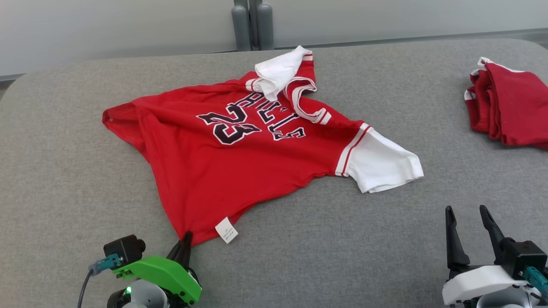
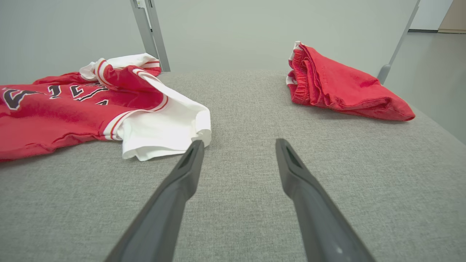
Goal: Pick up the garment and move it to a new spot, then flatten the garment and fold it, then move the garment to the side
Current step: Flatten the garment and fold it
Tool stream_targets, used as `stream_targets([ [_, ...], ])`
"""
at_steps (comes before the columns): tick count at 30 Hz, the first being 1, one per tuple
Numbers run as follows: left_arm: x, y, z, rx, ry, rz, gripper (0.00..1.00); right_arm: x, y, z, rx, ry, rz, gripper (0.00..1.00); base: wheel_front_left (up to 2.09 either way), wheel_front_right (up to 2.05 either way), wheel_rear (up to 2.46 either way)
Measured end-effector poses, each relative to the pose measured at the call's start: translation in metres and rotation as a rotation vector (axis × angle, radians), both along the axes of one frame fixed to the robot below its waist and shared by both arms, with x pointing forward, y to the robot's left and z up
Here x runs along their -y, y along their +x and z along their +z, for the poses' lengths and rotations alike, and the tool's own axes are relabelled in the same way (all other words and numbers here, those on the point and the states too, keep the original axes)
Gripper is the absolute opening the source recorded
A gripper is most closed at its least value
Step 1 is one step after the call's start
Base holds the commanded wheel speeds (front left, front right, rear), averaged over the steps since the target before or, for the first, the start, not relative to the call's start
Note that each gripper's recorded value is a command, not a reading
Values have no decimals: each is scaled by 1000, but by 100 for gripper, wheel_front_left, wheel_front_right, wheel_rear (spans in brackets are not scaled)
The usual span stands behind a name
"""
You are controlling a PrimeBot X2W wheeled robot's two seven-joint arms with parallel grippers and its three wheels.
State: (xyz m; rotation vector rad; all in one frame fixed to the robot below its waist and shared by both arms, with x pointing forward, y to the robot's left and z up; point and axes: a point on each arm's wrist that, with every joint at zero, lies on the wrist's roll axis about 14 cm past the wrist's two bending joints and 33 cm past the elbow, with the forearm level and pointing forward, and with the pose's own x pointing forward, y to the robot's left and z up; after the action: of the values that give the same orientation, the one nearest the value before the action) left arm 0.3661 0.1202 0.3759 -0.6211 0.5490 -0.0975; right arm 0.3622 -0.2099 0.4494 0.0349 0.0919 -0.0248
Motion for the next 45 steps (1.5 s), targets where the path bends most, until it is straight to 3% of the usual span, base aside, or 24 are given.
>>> stream_targets([
  [1, -2, -2, 2, 1, 3, 4, 4, -2, 0, 0, 0, 1, 6, 100, 0, 0, 0],
  [2, -4, -5, 4, 2, 4, 10, 30, -6, 2, 1, 3, 2, 18, 100, 0, 0, 0],
  [4, -6, -11, 7, 2, 6, 15, 43, -10, 4, 2, 9, 4, 32, 100, 0, 0, 0],
  [5, -7, -14, 9, 4, 9, 21, 94, -13, 5, 4, 13, 3, 39, 100, 0, 0, 0],
  [6, -10, -16, 11, 10, 14, 34, 100, -14, 5, 5, 18, 3, 46, 100, 0, 0, 0],
  [19, -54, -48, 54, 317, 320, 176, 100, -22, -2, 32, 96, -64, 85, 100, 0, 0, 0],
  [24, -73, -49, 101, 489, 443, 227, 100, -27, 2, 55, 166, -90, 107, 100, 0, 0, 0],
  [28, -84, -63, 114, 542, 522, 234, 100, -38, 4, 63, 194, -88, 139, 100, 0, 0, 0],
  [34, -84, -70, 120, 581, 534, 202, 100, -50, 3, 63, 193, -91, 173, 100, 0, 0, 0],
  [45, -73, -56, 123, 606, 507, 156, 100, -30, -5, 47, 141, -75, 113, 100, 0, 0, 0],
])
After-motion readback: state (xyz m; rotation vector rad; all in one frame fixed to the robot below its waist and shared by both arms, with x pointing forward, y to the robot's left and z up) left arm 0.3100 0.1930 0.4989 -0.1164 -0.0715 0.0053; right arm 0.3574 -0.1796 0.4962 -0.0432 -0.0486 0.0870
